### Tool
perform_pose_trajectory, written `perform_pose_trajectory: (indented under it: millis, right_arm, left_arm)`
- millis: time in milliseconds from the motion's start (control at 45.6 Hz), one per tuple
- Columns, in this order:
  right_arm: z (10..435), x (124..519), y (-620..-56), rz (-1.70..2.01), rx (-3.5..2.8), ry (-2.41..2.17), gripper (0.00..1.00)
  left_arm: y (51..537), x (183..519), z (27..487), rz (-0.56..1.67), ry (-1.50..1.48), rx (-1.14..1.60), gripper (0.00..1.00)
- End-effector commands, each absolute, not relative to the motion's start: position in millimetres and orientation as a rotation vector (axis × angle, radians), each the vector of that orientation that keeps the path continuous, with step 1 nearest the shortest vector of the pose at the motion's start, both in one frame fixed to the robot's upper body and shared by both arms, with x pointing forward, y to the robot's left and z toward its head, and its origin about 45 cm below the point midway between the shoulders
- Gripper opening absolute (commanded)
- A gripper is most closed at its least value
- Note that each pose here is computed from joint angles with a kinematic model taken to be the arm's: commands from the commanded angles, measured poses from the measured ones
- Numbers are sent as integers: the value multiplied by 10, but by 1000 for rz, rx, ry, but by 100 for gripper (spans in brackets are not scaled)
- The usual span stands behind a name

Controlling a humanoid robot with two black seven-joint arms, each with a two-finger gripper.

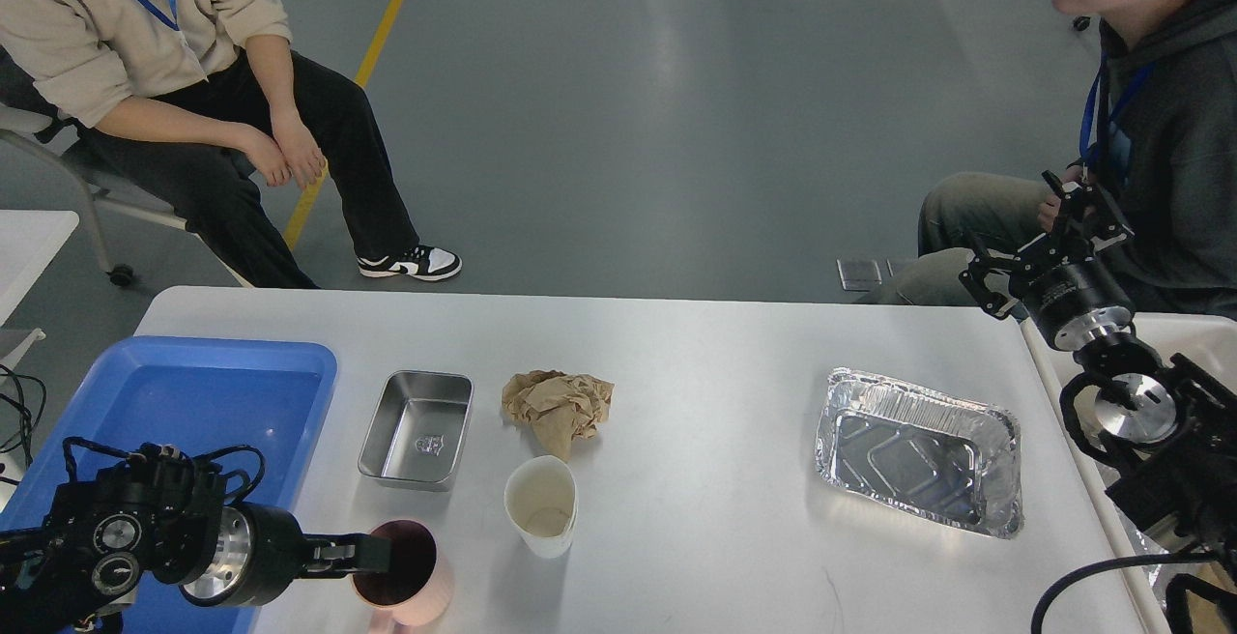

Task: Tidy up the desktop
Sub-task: 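Grasp the pink mug with the left gripper, then lift the pink mug with the left gripper over the blue bin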

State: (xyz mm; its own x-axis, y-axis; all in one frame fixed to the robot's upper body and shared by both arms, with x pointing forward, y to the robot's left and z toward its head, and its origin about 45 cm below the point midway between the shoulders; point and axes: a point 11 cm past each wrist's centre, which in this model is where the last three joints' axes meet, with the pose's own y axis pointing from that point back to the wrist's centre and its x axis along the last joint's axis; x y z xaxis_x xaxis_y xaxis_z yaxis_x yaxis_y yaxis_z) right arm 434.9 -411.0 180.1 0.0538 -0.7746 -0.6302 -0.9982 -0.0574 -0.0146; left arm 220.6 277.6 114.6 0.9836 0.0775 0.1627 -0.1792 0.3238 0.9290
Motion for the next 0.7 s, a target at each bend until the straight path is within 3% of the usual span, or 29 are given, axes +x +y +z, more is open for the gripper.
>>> perform_pose_trajectory:
  millis: [0,110,219,351,570,680]
  right_arm:
    - [1810,4342,-4140,649,-1886,1776,100]
    - [1822,4339,-4160,644,-1888,1776,100]
    - [1819,4333,-4170,644,-1887,1779,100]
    - [1823,4336,-4172,643,-1887,1779,100]
    - [1833,4340,-4177,640,-1887,1780,100]
    - [1836,4339,-4185,638,-1887,1781,100]
  left_arm:
    - [2706,2206,1092,166,-95,1227,58]
    - [2703,2207,1086,166,-94,1230,44]
    - [2698,2207,1085,165,-94,1230,18]
    - [2701,2194,1084,153,-91,1230,3]
    - [2777,2145,1179,75,-87,1238,0]
    - [2991,2194,1441,26,-73,1242,0]
